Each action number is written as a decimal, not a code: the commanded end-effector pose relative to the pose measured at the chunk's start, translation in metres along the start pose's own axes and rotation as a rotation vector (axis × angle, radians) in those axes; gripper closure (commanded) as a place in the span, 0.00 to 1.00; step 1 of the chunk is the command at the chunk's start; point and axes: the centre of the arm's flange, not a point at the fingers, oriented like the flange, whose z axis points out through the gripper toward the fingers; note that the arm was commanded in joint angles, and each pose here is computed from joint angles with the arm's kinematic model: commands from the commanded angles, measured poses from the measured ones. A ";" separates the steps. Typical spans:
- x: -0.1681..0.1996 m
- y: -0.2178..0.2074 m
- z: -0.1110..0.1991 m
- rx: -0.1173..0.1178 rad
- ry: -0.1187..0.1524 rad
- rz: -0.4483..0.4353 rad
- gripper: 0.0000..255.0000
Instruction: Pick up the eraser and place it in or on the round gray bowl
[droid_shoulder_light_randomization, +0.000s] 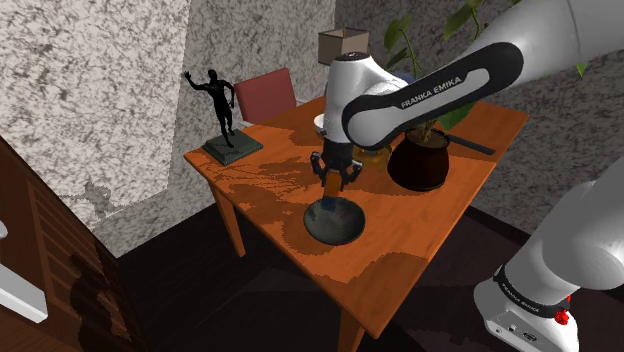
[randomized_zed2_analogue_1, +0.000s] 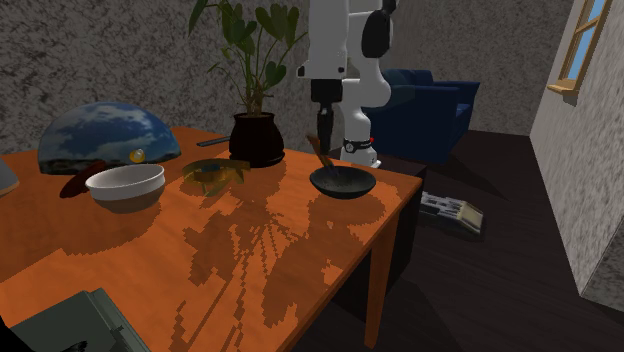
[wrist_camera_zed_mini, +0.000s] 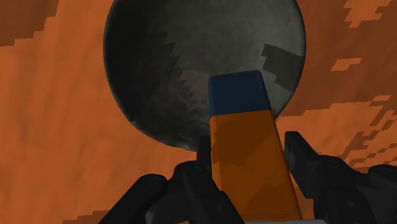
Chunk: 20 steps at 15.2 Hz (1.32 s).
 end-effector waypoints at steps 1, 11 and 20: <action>-0.022 0.012 0.002 0.000 0.000 0.002 1.00; -0.043 0.024 0.043 0.000 0.000 0.002 1.00; -0.043 0.026 0.072 0.000 0.000 0.002 1.00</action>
